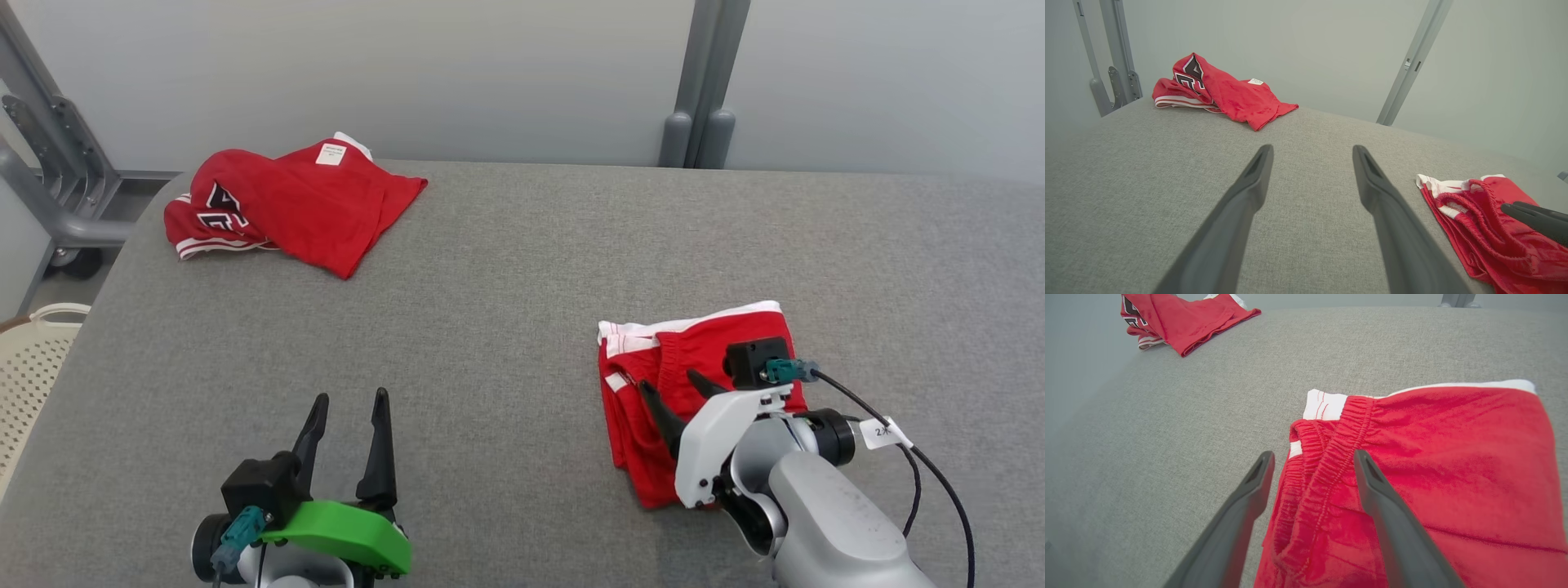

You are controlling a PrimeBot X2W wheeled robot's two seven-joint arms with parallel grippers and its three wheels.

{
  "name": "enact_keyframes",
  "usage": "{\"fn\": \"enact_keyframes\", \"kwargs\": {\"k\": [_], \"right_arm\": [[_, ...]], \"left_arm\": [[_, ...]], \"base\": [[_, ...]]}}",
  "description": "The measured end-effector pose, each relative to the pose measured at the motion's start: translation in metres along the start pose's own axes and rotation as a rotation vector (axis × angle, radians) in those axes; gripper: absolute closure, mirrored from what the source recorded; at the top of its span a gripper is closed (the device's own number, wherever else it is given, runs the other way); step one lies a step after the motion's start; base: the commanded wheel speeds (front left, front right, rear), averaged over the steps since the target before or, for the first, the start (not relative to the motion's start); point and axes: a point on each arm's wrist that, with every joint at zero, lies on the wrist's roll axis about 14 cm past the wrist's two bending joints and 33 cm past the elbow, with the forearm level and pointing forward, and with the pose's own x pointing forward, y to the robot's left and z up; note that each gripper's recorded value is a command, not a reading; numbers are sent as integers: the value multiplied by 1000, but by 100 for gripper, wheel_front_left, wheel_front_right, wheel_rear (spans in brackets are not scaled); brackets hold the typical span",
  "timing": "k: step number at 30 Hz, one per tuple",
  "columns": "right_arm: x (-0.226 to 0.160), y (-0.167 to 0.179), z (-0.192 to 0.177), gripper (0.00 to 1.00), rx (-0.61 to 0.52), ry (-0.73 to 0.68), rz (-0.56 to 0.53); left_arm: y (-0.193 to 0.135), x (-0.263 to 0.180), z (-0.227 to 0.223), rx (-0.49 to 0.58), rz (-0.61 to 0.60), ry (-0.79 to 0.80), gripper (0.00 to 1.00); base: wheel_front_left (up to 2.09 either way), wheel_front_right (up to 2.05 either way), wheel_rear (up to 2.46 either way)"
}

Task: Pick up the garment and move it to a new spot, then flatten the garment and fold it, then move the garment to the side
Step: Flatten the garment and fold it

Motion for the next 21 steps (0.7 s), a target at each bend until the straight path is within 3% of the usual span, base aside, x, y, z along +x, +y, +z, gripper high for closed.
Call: {"fn": "enact_keyframes", "kwargs": {"k": [11, 21], "right_arm": [[-26, -49, 57, 0, -59, -166, -144], [-60, -121, 44, 0, -41, -66, -314]], "left_arm": [[-20, 8, 0, -2, -59, -1, 0], [-25, 13, -3, 1, -75, 9, 0]], "base": [[0, 0, 0], [0, 0, 0]]}}
